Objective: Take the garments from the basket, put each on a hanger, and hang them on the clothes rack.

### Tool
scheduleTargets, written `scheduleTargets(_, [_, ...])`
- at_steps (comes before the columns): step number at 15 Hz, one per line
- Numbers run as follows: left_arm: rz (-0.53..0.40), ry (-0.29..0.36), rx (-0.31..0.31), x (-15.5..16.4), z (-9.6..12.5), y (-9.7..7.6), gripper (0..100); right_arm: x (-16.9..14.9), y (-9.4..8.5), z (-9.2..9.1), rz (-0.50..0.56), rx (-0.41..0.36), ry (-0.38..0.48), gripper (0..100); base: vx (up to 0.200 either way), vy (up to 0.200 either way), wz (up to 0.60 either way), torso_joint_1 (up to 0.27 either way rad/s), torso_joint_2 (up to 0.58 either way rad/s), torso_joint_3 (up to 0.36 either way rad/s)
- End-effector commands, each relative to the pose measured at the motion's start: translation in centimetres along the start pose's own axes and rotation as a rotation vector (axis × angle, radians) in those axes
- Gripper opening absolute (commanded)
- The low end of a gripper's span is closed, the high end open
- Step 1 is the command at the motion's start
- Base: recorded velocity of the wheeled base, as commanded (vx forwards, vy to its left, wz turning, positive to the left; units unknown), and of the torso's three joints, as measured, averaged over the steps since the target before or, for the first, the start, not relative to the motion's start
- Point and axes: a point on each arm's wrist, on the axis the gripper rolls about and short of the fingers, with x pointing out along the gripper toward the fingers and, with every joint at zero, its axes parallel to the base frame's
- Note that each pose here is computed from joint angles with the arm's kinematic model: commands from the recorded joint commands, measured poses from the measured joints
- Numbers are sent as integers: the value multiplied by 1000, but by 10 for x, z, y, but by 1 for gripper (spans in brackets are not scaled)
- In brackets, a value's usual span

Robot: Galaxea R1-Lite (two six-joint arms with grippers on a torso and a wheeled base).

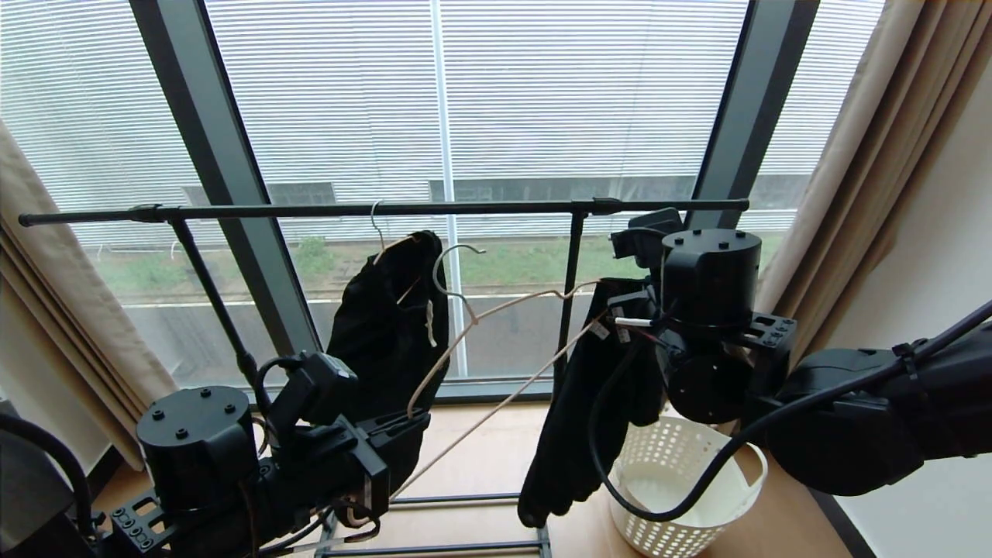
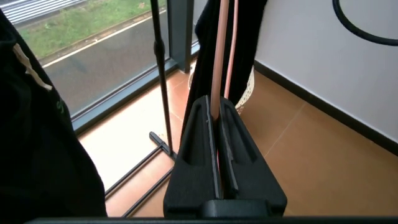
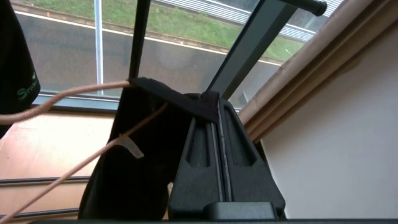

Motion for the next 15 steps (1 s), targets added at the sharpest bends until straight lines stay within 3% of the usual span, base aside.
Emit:
scheduleTargets(1, [-7,11,-2,1,-2,-2,0,-4,3,1,12,-1,-5,0,0,0,0,0,0,0])
scheduleTargets(4, [-57,26,14,-3,-6,-15,0,1,6,1,8,16,-20,0,0,0,0,0,0,0])
scheduleTargets(7, [-84,-10,31,-9,-7,-22,0,7,5,3,-9,37,-37,0,0,0,0,0,0,0])
scheduleTargets(15, [-111,22,30,-10,-14,-29,0,12,7,4,-18,48,-41,0,0,0,0,0,0,0])
